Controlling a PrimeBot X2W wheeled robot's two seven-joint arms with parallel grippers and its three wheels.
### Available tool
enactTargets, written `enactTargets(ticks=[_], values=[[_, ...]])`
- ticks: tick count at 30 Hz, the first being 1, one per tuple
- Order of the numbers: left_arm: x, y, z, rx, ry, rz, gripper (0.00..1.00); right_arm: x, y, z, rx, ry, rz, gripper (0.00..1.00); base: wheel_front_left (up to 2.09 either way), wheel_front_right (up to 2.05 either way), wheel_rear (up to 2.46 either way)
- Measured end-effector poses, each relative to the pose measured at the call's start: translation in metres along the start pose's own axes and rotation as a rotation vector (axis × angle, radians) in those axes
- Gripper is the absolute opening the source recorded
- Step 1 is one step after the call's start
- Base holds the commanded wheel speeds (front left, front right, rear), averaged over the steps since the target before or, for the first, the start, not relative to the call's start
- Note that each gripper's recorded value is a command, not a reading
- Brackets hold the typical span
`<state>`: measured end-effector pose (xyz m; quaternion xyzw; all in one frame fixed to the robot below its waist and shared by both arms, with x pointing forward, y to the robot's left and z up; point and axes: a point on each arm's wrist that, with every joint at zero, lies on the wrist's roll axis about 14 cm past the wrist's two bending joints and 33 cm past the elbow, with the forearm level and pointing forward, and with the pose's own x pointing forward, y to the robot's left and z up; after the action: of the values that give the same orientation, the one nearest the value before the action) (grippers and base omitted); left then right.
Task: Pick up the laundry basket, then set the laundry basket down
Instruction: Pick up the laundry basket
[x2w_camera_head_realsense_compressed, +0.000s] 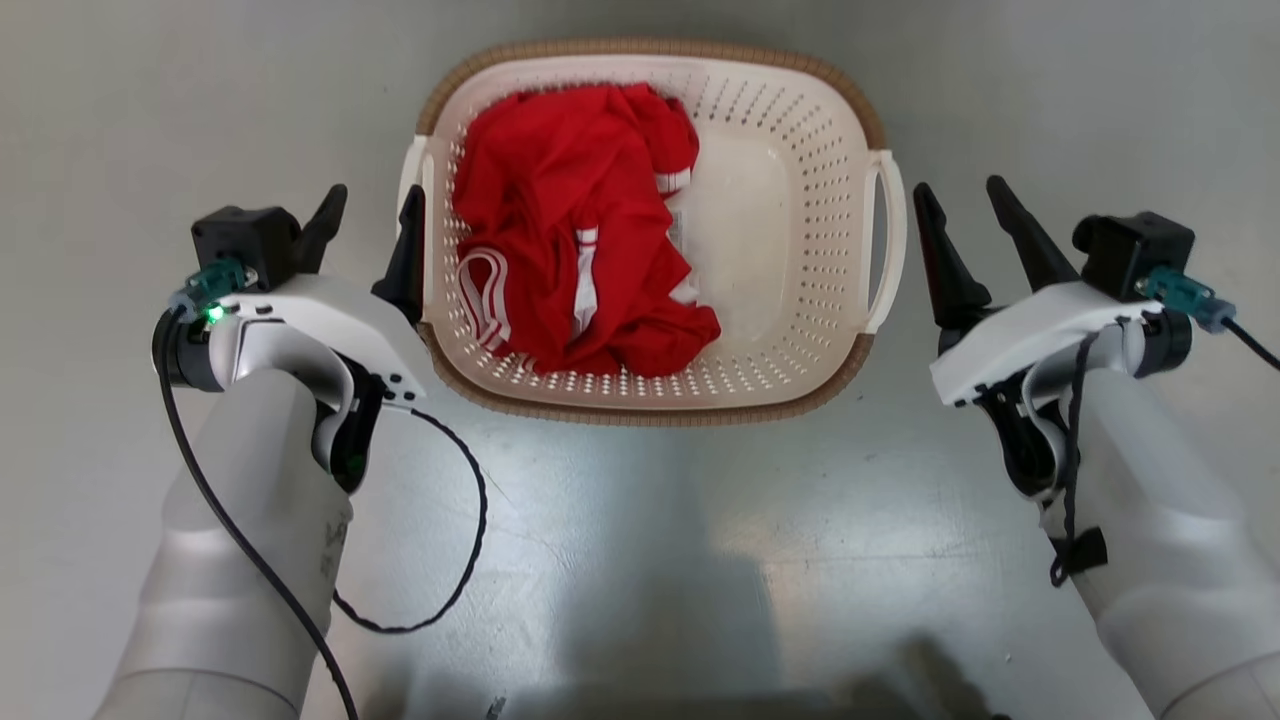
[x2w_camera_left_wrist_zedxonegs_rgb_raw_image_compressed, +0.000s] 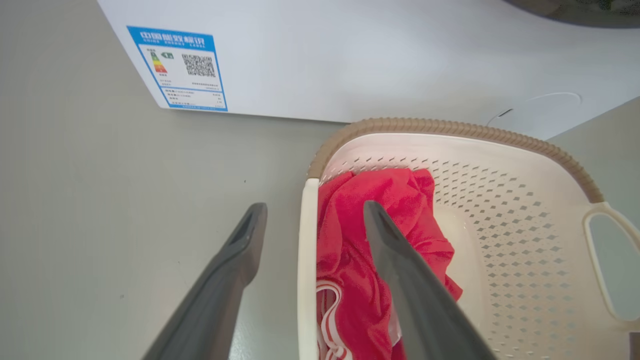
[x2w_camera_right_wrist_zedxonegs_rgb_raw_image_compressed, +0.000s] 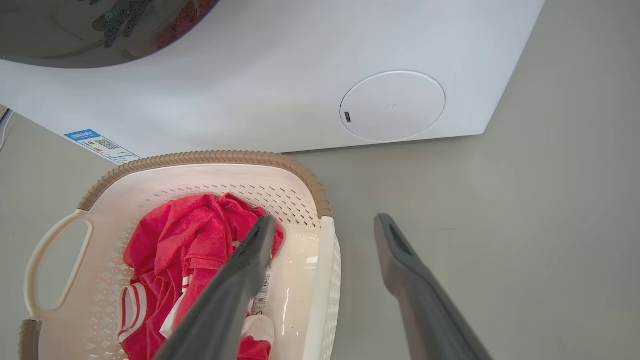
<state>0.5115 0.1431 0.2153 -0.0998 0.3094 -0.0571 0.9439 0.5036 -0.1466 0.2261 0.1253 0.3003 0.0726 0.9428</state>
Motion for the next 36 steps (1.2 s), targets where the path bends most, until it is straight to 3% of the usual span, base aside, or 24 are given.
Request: enactTargets(ticks=[14, 26, 29, 31, 33, 34, 36], values=[[0.032, 0.000, -0.055, -0.018, 0.152, -0.012, 1.00, 0.032, -0.005, -0.062, 0.027, 0.172, -0.003, 1.00, 0.00, 0.00, 0.00], [0.040, 0.002, -0.076, -0.034, 0.220, -0.007, 1.00, 0.043, 0.008, -0.080, 0.053, 0.221, 0.029, 1.00, 0.00, 0.00, 0.00], [0.038, 0.003, -0.082, -0.035, 0.236, -0.004, 1.00, 0.043, 0.008, -0.084, 0.060, 0.233, 0.030, 0.81, 0.00, 0.00, 0.00], [0.038, 0.003, -0.084, -0.040, 0.242, -0.004, 0.93, 0.043, 0.009, -0.087, 0.063, 0.241, 0.031, 0.55, 0.00, 0.00, 0.00], [0.040, 0.002, -0.083, -0.038, 0.241, -0.009, 0.84, 0.044, 0.008, -0.087, 0.068, 0.243, 0.027, 0.48, 0.00, 0.00, 0.00], [0.041, 0.001, -0.082, -0.040, 0.238, -0.010, 0.69, 0.045, 0.008, -0.086, 0.069, 0.242, 0.027, 0.47, 0.00, 0.00, 0.00], [0.042, 0.001, -0.081, -0.042, 0.238, -0.012, 0.16, 0.045, 0.007, -0.086, 0.070, 0.243, 0.026, 0.36, 0.00, 0.00, 0.00]])
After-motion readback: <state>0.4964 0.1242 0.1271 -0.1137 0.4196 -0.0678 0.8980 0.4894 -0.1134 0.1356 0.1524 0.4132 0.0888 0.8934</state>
